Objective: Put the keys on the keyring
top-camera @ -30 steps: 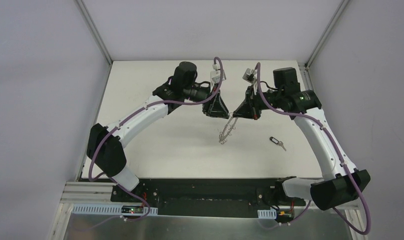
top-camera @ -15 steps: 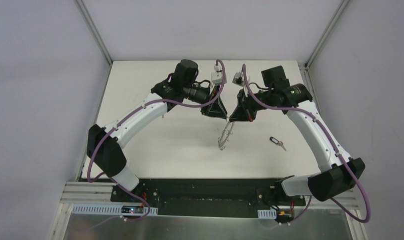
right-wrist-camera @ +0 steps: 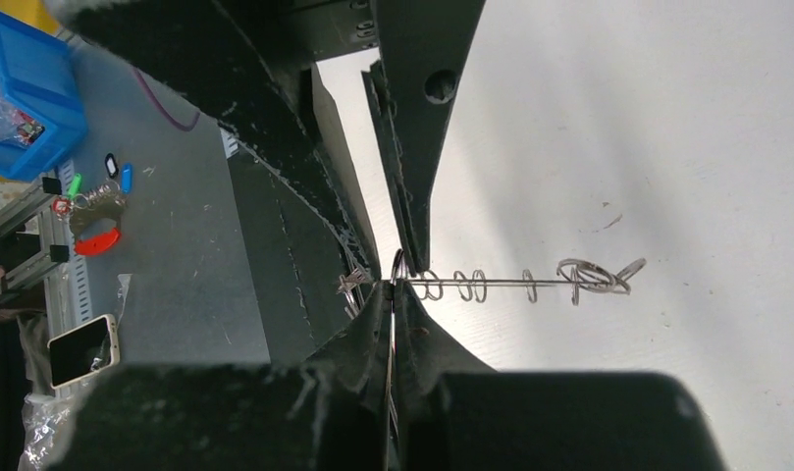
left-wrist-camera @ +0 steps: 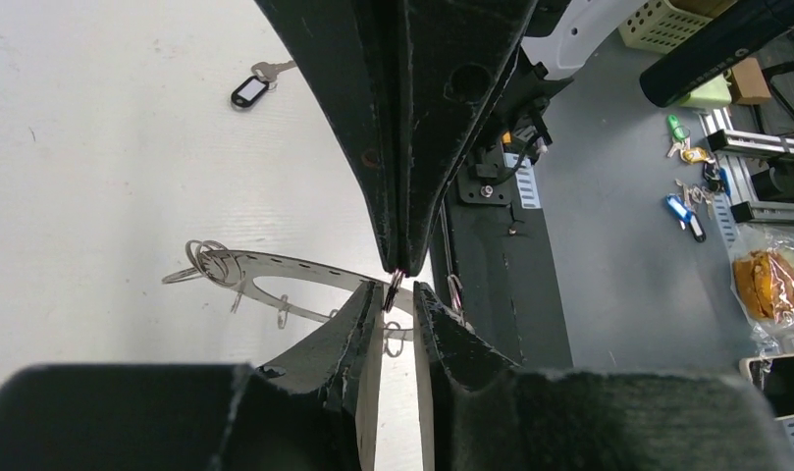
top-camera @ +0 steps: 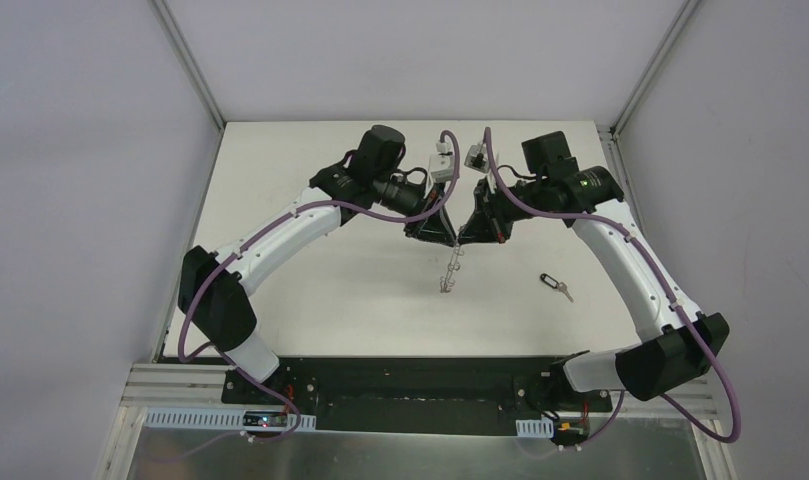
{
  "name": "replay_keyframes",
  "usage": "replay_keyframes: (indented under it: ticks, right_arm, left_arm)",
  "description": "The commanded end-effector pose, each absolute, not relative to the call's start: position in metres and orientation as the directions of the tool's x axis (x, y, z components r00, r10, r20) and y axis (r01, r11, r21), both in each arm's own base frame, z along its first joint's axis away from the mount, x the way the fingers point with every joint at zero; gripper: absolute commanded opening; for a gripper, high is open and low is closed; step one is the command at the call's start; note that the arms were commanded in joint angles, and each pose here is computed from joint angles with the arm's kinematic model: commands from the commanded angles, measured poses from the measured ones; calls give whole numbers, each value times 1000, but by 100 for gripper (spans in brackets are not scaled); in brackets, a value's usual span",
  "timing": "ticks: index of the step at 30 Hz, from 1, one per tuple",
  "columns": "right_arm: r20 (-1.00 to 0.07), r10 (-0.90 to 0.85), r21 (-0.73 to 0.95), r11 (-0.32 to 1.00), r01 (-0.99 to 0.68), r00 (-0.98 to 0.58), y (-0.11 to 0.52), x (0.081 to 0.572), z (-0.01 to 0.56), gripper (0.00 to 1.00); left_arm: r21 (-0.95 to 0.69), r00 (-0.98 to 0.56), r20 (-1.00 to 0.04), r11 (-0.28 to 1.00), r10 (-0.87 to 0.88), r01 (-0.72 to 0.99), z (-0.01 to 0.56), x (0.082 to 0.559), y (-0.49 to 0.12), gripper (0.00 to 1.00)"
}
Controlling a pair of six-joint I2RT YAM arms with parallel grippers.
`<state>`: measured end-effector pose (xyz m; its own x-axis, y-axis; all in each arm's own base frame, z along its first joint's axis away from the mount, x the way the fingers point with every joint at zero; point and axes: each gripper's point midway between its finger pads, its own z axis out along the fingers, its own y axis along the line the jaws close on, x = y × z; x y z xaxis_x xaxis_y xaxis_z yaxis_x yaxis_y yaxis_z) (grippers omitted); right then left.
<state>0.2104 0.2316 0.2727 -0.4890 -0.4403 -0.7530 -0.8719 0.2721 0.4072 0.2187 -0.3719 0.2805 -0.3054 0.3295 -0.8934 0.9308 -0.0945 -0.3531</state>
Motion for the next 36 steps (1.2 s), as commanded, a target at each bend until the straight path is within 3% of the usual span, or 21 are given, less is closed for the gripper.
replay_keyframes:
  ticks: [1, 4, 8, 13, 18, 27, 36]
  right_arm:
    - [-798, -403, 393, 218, -894, -449, 239, 208, 294, 0]
    - [-797, -402, 394, 219, -893, -450, 239, 208, 292, 0]
    - [-803, -391, 384, 239, -892, -450, 238, 210, 293, 2]
    - [-843, -277, 388, 280, -878, -461, 226, 217, 313, 34]
    - [-877, -179, 373, 332, -866, -447, 215, 223, 326, 45]
    - [-860, -115, 430, 357, -829, -496, 208, 229, 318, 46]
    - [-849, -106, 460, 331, -824, -517, 211, 232, 313, 38]
  left_arm:
    - [-304, -243, -920, -169, 307, 938, 295, 211, -378, 14]
    - [-308, -248, -919, -167, 307, 936, 295, 211, -378, 0]
    - [-333, -286, -911, -120, 298, 935, 297, 216, -379, 0]
    - [-459, -448, -880, -42, 157, 887, 310, 233, -379, 0]
    - [-540, -537, -842, -41, 52, 841, 319, 237, -376, 0]
    - [-608, -615, -786, -104, -63, 787, 333, 232, -376, 0]
    - [-606, -620, -779, -140, -93, 783, 337, 228, -374, 0]
